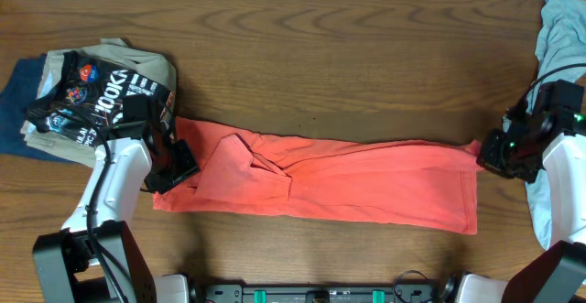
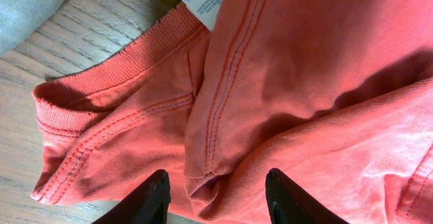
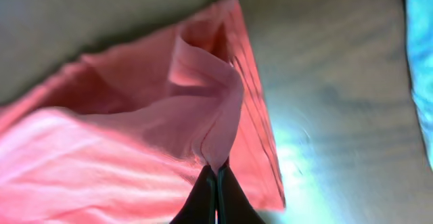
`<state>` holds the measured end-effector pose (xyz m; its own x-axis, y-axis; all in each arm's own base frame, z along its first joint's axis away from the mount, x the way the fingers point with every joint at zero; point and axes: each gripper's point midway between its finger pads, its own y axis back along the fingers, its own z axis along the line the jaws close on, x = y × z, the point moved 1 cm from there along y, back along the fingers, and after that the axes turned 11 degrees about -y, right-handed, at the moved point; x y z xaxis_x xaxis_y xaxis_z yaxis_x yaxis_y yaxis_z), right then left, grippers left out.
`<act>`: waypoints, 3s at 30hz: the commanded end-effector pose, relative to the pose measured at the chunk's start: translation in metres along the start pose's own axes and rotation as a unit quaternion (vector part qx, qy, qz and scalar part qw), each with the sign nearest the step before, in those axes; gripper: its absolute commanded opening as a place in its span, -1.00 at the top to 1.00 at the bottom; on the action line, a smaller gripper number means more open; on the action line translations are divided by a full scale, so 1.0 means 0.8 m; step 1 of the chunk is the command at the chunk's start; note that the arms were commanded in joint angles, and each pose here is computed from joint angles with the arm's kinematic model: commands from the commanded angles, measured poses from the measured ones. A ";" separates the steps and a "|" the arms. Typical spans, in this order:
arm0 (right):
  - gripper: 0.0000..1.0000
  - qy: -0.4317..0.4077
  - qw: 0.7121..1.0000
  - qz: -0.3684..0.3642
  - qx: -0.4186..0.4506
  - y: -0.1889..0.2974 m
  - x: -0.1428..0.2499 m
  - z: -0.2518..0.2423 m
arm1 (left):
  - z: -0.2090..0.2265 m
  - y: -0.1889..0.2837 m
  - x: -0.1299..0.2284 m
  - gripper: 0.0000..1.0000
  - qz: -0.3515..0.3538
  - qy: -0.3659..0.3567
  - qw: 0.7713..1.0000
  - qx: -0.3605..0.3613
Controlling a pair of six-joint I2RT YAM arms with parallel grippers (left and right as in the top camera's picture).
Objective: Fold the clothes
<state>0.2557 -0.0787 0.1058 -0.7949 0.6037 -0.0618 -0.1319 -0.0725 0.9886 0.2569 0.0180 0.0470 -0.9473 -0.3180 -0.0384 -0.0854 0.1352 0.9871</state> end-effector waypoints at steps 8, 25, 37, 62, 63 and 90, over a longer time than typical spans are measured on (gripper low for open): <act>0.98 -0.071 0.989 0.009 0.133 -0.013 0.024 -0.064 | 0.004 -0.003 0.005 0.05 0.008 0.001 1.000 -0.004; 0.81 -0.106 0.979 0.005 0.172 -0.019 0.032 -0.082 | 0.004 -0.003 0.005 0.04 0.008 0.000 1.000 -0.004; -0.35 0.013 0.999 0.022 0.026 -0.033 0.023 -0.023 | 0.004 -0.003 0.004 0.03 0.006 0.000 1.000 -0.004; -0.54 0.040 0.984 0.166 0.056 -0.135 0.046 -0.041 | 0.004 -0.003 0.004 0.03 0.006 0.000 1.000 -0.004; -0.51 0.039 0.982 0.174 0.054 -0.139 0.049 -0.040 | 0.004 -0.003 0.004 0.03 0.006 0.000 1.000 -0.004; 0.97 0.020 0.998 0.041 0.047 -0.059 -0.092 -0.011 | -0.017 -0.002 0.002 0.03 0.006 -0.001 0.999 0.047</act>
<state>0.3065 -0.1189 0.0517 -0.8342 0.5491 0.0514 0.0141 -0.0720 0.9973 0.2603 0.0106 0.0484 -0.9478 -0.3163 -0.0400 -0.1020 0.1820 0.9780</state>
